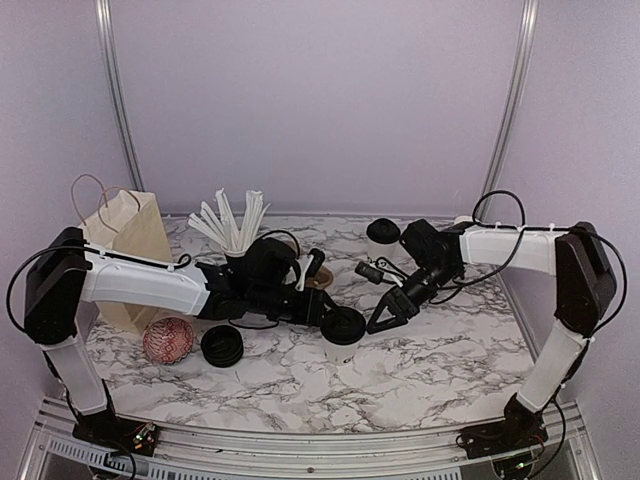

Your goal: Pack the takeout coffee

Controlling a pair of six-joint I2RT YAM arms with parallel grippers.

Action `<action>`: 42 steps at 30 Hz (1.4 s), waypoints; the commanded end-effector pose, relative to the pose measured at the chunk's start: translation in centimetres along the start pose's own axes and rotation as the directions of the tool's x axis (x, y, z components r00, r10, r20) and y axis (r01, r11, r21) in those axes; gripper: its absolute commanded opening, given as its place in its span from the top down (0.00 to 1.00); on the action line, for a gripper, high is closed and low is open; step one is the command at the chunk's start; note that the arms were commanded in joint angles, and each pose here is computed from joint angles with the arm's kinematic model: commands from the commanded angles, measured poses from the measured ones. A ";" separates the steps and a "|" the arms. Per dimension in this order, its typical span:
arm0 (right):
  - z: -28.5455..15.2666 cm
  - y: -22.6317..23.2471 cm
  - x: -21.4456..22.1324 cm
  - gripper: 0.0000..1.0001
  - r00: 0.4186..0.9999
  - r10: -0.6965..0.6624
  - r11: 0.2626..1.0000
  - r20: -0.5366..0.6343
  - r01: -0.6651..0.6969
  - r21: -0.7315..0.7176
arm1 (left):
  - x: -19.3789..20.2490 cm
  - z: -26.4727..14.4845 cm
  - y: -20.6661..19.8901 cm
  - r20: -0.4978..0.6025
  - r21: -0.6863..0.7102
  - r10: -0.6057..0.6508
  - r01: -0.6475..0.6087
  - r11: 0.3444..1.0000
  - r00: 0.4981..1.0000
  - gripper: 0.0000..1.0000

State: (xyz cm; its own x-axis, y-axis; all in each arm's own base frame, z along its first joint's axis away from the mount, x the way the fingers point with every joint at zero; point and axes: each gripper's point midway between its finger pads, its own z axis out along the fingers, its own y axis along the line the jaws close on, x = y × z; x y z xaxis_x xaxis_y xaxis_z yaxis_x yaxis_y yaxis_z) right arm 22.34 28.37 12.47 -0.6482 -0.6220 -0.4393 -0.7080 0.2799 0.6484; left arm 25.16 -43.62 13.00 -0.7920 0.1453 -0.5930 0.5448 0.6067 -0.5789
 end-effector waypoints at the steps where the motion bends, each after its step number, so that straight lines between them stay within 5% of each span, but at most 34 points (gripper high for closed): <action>1: 0.1 0.2 -1.1 0.46 1.000 0.006 0.998 0.016 -0.005 -0.057 | 0.4 0.5 -0.2 -0.016 0.036 -0.012 0.013 0.999 1.000 0.56; 12: 1.0 -0.7 -1.1 0.47 0.999 0.052 0.996 -0.005 -0.052 -0.079 | 2.9 1.0 1.6 -0.072 0.002 -0.045 0.045 0.999 0.996 0.66; 23: 3.6 -8.4 3.4 0.62 0.961 0.235 0.960 -0.144 -0.206 0.192 | 5.8 1.5 6.8 -0.109 -0.163 -0.156 0.137 0.977 0.982 0.75; 30: 2.6 -7.3 1.5 0.64 0.984 0.142 0.977 -0.111 -0.121 0.175 | 5.9 1.0 6.7 -0.107 -0.155 -0.162 0.144 0.977 0.981 0.75; 34: 0.8 -2.9 -1.5 0.54 0.999 0.019 0.999 -0.043 -0.017 0.034 | 3.1 0.1 3.8 -0.046 -0.074 -0.108 0.104 0.992 0.993 0.65; 42: -1.8 0.5 -3.4 0.30 0.996 -0.086 0.996 0.025 0.085 0.027 | -1.2 -3.0 1.1 0.077 -0.043 -0.070 0.073 0.996 0.995 0.51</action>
State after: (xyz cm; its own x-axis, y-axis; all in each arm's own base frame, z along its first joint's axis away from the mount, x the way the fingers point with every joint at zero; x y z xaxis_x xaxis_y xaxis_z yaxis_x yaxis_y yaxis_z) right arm 24.47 29.49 12.75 -0.6463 -0.6298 -0.4309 -0.7048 0.2763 0.6534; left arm 25.93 -41.78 12.65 -0.8270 0.0508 -0.5599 0.4609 0.6316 -0.6234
